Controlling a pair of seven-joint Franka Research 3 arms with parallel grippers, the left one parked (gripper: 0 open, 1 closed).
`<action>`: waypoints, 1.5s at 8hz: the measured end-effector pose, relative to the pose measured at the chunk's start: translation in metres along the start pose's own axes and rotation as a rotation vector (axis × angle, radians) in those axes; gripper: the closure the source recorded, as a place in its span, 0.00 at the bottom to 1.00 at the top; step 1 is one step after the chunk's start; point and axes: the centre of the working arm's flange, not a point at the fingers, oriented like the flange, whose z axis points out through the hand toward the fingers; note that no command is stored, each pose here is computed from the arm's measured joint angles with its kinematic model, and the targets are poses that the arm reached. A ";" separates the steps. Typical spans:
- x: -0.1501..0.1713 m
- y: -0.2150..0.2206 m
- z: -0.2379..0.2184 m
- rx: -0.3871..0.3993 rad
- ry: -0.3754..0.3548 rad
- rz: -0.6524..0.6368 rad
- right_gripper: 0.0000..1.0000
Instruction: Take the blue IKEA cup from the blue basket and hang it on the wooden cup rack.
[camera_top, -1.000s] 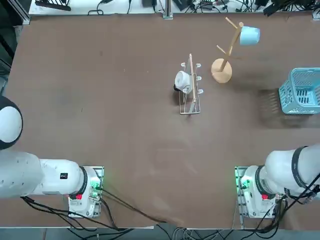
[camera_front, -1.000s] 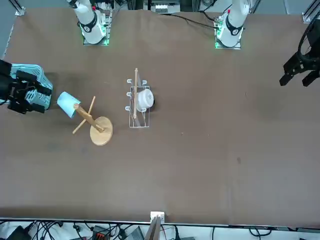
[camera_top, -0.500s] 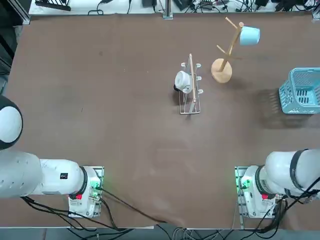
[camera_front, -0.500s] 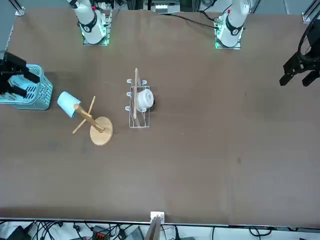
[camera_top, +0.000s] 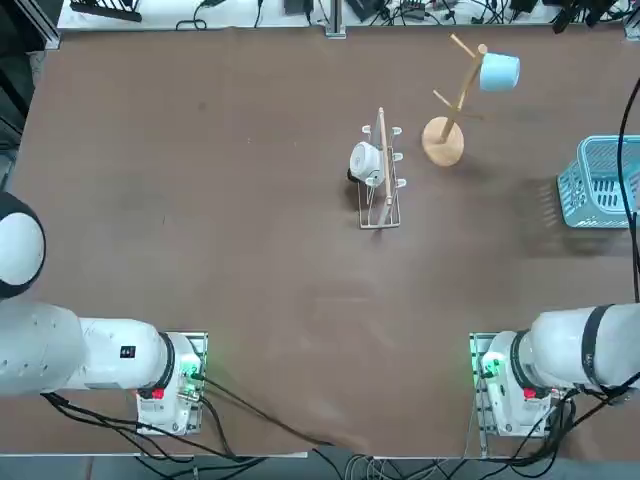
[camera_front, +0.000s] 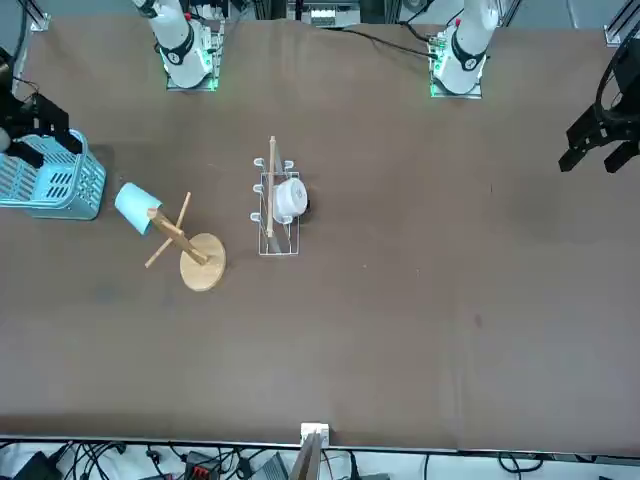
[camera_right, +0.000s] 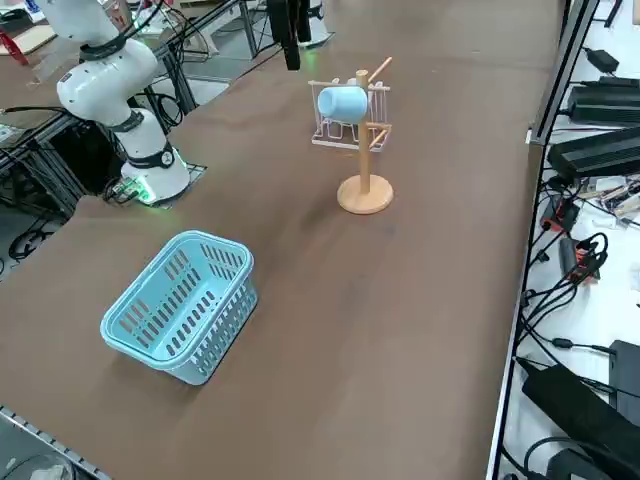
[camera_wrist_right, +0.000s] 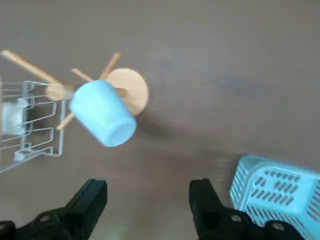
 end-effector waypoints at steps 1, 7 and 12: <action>0.004 0.005 0.008 -0.033 -0.016 0.082 0.00; 0.018 0.013 0.021 -0.050 -0.021 0.255 0.00; 0.018 0.014 0.021 -0.051 -0.023 0.261 0.00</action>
